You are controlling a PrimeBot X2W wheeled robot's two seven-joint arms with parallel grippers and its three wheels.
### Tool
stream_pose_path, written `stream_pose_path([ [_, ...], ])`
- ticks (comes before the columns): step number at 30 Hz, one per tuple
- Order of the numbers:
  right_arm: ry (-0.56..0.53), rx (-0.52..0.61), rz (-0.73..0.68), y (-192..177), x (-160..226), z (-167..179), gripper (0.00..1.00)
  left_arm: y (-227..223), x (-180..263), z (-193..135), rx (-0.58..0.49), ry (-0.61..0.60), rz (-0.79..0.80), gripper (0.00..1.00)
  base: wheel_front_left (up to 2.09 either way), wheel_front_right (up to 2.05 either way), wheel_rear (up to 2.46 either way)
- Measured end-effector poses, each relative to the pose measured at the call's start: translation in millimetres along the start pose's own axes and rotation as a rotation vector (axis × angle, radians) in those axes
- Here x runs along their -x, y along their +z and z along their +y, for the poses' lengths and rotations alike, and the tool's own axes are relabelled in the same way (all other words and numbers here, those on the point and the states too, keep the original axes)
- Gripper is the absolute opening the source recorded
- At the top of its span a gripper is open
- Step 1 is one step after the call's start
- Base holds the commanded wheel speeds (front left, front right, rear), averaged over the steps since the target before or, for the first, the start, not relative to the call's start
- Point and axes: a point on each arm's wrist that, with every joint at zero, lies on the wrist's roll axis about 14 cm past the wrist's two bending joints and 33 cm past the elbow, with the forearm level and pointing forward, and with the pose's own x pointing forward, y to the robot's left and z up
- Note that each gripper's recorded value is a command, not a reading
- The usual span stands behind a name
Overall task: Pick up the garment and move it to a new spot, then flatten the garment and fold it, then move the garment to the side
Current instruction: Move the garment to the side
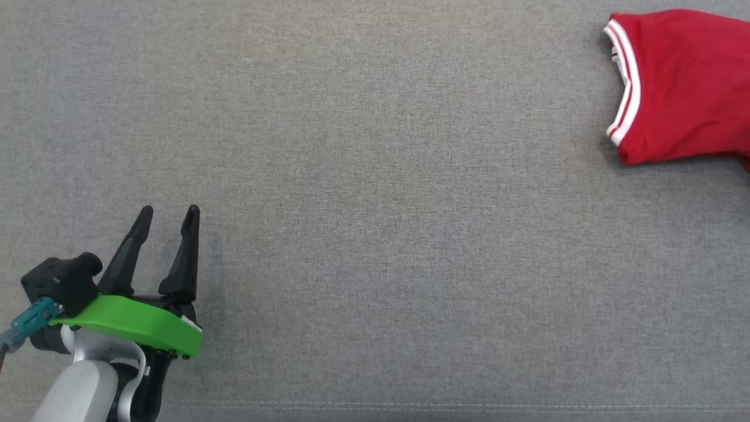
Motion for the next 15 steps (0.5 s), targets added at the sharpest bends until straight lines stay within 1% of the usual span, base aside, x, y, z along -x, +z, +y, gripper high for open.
stream_pose_path([
  [5,-0.063,0.037,-0.066,-6.2,1.9,-18.9,1.00,2.7,-5.2,5.7,-0.008,0.010,-0.009,1.00,0.00,0.00,0.00],
  [8,-0.078,0.049,-0.129,-0.2,7.5,-24.2,1.00,7.0,-8.2,1.7,-0.012,-0.001,-0.033,1.00,0.00,0.00,0.00],
  [11,-0.069,0.084,-0.255,20.5,17.3,-20.2,1.00,17.8,-10.2,3.2,-0.015,0.009,-0.080,1.00,0.00,0.00,0.00],
  [15,-0.037,0.156,-0.470,57.8,39.5,-6.4,1.00,37.6,-11.7,9.0,-0.061,0.031,-0.155,1.00,0.00,0.00,0.00],
])
